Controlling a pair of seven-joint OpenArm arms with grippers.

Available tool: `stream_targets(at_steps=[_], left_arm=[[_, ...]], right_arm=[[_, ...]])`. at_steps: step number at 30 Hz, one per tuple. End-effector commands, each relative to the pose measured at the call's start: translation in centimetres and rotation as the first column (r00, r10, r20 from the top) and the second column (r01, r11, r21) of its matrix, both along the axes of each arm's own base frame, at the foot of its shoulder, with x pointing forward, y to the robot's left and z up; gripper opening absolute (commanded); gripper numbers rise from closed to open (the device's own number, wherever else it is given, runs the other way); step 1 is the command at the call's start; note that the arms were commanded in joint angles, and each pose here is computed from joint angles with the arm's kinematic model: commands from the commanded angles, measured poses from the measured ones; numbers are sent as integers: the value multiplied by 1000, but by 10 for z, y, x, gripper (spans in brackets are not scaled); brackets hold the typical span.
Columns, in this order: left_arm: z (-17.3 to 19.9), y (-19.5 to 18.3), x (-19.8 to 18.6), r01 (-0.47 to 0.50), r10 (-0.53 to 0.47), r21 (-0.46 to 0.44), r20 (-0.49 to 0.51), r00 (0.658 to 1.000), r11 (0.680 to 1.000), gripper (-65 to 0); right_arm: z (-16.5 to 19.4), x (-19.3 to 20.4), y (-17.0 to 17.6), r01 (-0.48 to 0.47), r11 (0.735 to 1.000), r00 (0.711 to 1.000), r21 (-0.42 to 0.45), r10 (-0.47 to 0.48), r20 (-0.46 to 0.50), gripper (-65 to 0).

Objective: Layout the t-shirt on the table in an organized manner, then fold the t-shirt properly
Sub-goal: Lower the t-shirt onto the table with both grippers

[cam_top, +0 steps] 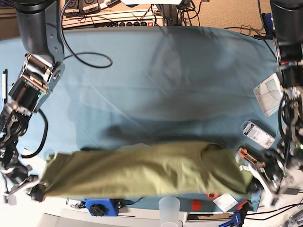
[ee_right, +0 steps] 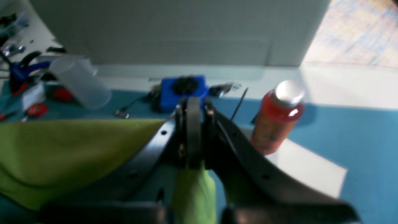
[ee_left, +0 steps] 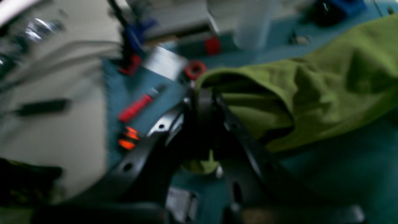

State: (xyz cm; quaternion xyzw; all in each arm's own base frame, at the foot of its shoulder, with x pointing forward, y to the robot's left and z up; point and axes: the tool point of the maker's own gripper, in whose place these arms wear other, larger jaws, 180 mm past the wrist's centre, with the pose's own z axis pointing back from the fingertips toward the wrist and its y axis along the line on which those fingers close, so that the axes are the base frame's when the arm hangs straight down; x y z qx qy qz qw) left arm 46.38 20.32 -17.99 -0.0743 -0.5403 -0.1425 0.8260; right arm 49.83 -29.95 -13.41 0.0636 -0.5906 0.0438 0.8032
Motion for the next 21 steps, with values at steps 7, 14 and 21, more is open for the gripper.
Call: stream_targets(at_steps=[7, 14, 21], left_arm=[[-10, -27, -43, 82, -83, 46, 23, 996, 996, -650], [-40, -59, -89, 134, -134, 81, -8, 991, 988, -650], [-93, -53, -120, 83, -68, 107, -136, 988, 991, -650]], right_arm=[[13, -14, 16, -96, 995, 995, 8, 96, 19, -650], [-17, -45, 20, -98, 991, 993, -95, 90, -78, -650], [-66, -81, -9, -13, 997, 985, -80, -2, -175, -650]])
